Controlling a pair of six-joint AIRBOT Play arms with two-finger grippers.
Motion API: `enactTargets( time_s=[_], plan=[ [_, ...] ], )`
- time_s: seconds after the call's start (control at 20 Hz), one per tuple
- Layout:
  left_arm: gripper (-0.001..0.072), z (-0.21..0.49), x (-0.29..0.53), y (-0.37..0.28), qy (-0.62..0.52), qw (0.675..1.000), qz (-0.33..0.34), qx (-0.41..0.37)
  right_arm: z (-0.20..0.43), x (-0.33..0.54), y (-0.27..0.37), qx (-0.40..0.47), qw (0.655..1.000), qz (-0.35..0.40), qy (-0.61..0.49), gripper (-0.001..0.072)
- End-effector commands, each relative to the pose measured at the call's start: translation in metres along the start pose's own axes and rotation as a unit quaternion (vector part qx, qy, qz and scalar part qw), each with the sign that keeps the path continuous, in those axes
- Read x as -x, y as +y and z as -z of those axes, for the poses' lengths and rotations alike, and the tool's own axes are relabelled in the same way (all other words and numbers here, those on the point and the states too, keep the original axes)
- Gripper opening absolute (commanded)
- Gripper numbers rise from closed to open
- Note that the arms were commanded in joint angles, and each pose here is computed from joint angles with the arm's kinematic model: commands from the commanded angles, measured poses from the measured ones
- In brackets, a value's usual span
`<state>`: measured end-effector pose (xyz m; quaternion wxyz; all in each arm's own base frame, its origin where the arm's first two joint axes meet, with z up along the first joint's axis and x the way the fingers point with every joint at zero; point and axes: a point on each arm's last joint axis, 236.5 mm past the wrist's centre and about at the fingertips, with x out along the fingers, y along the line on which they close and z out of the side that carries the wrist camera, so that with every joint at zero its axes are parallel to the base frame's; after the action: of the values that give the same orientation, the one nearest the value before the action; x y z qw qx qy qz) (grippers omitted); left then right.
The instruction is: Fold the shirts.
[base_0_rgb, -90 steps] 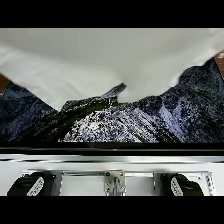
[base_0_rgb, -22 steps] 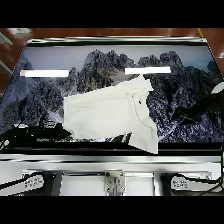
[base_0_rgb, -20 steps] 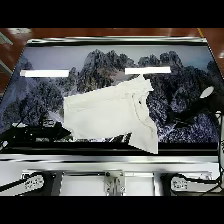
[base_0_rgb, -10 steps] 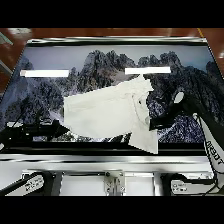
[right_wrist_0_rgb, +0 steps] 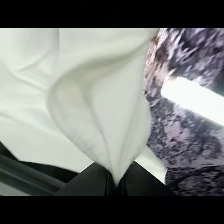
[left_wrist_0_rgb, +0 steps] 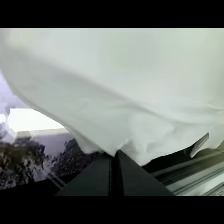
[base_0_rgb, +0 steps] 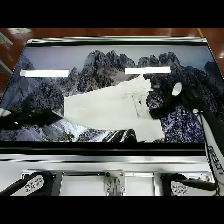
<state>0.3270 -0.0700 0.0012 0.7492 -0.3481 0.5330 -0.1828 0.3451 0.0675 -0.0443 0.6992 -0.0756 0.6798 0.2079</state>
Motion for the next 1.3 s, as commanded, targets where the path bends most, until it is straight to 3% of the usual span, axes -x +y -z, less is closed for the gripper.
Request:
enactTargets(
  time_s=[0.0,0.1,0.2,0.3,0.4,0.5,0.6,0.7,0.8,1.05,1.15,1.25],
  plan=[
    [0.0036,-0.069,0.093,-0.092,-0.111,0.982,-0.017,-0.151,-0.062,0.142,0.002,0.04,0.976,0.082,-0.197,0.006],
    [0.0036,-0.1,0.181,-0.182,-0.229,0.939,-0.02,-0.255,-0.081,0.261,0.021,0.064,0.928,0.128,-0.344,0.006],
    [0.0037,-0.093,0.269,-0.273,-0.335,0.874,-0.02,-0.352,-0.065,0.375,0.048,0.082,0.864,0.172,-0.466,0.006],
    [0.0037,-0.06,0.344,-0.344,-0.426,0.794,-0.037,-0.432,-0.028,0.481,0.074,0.084,0.78,0.214,-0.582,0.0059],
    [0.0037,-0.018,0.408,-0.386,-0.507,0.726,-0.07,-0.46,0.023,0.564,0.101,0.075,0.69,0.238,-0.679,0.006],
    [0.0037,0.014,0.443,-0.393,-0.558,0.694,-0.1,-0.445,0.068,0.609,0.124,0.071,0.629,0.238,-0.737,0.006],
    [0.0038,0.034,0.449,-0.382,-0.568,0.699,-0.112,-0.42,0.094,0.62,0.135,0.069,0.611,0.235,-0.753,0.006],
    [0.0037,0.04,0.435,-0.361,-0.549,0.718,-0.132,-0.407,0.099,0.612,0.134,0.062,0.625,0.232,-0.743,0.006],
    [0.0038,0.032,0.414,-0.331,-0.513,0.749,-0.159,-0.388,0.087,0.584,0.122,0.055,0.671,0.233,-0.702,0.006],
    [0.0038,-0.01,0.337,-0.231,-0.376,0.847,-0.214,-0.309,0.039,0.416,0.059,-0.011,0.887,0.189,-0.421,0.006],
    [0.0039,-0.028,0.298,-0.182,-0.317,0.881,-0.227,-0.266,0.014,0.349,0.035,-0.052,0.936,0.156,-0.312,0.006],
    [0.0038,-0.044,0.253,-0.128,-0.252,0.912,-0.239,-0.219,-0.028,0.282,0.01,-0.084,0.956,0.131,-0.248,0.006]
  ],
)
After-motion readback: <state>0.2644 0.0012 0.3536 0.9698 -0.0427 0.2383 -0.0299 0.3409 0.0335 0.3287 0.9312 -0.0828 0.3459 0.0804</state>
